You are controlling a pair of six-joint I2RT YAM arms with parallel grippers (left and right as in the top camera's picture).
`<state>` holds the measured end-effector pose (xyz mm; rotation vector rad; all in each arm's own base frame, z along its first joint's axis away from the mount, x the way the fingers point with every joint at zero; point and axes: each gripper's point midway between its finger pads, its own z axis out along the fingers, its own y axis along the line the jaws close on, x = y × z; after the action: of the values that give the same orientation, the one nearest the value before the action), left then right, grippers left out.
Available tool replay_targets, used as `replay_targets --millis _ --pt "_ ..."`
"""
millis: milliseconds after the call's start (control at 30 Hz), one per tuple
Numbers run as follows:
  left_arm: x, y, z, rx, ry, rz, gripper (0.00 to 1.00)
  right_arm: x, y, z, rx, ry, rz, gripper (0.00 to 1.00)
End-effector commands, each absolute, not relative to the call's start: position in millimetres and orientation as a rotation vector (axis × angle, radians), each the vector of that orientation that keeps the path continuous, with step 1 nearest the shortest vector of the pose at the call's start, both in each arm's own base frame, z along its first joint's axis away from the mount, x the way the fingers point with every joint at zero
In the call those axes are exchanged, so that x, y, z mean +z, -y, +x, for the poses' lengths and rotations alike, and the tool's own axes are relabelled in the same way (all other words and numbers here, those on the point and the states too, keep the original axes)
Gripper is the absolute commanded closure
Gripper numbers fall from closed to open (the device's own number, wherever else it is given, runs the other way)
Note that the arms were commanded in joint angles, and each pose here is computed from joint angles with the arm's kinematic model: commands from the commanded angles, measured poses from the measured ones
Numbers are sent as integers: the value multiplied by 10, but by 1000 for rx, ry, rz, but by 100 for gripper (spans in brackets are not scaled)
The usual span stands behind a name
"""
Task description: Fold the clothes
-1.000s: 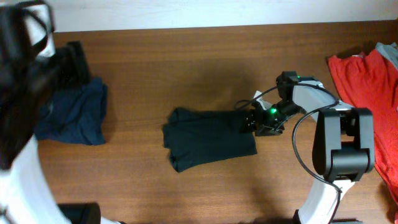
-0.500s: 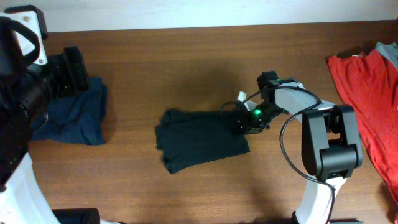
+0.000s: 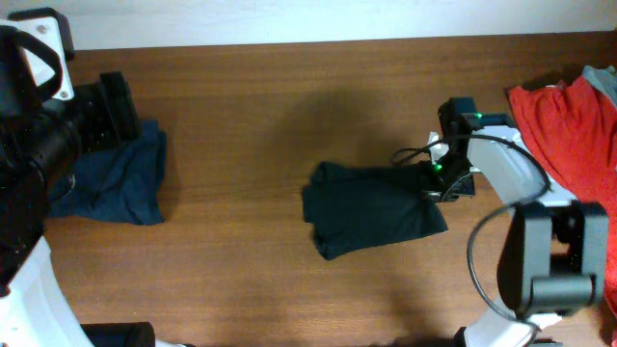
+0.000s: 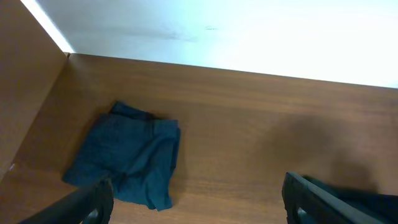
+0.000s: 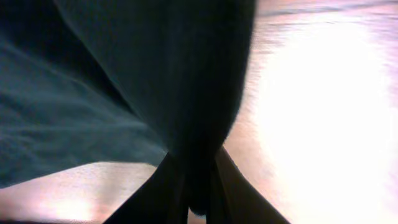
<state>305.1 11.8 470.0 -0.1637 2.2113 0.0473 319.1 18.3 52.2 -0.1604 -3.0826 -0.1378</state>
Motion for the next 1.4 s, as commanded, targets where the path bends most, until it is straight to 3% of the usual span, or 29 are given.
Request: replay_targets --millis 0,300,633,1033,1200,1367 --pt "4691 -135 3057 46 -2214 -173 13 755 -165 3220 27 3163 -171 90" --pt "4691 -136 3057 47 -2214 -173 13 788 -1077 3128 -4 3200 212 91" --pt "4691 -135 3057 46 -2214 -173 13 924 -1846 3125 -118 3280 416 87" --pt "4621 -110 3084 33 -2241 -165 13 1073 -2087 3094 -158 3309 498 94" --pt "4482 -110 3124 38 -2292 -166 13 1426 -2106 3179 -58 3371 562 92" --pt "4457 -109 3130 39 -2301 -166 13 1363 -2305 3062 -71 3343 634 92"
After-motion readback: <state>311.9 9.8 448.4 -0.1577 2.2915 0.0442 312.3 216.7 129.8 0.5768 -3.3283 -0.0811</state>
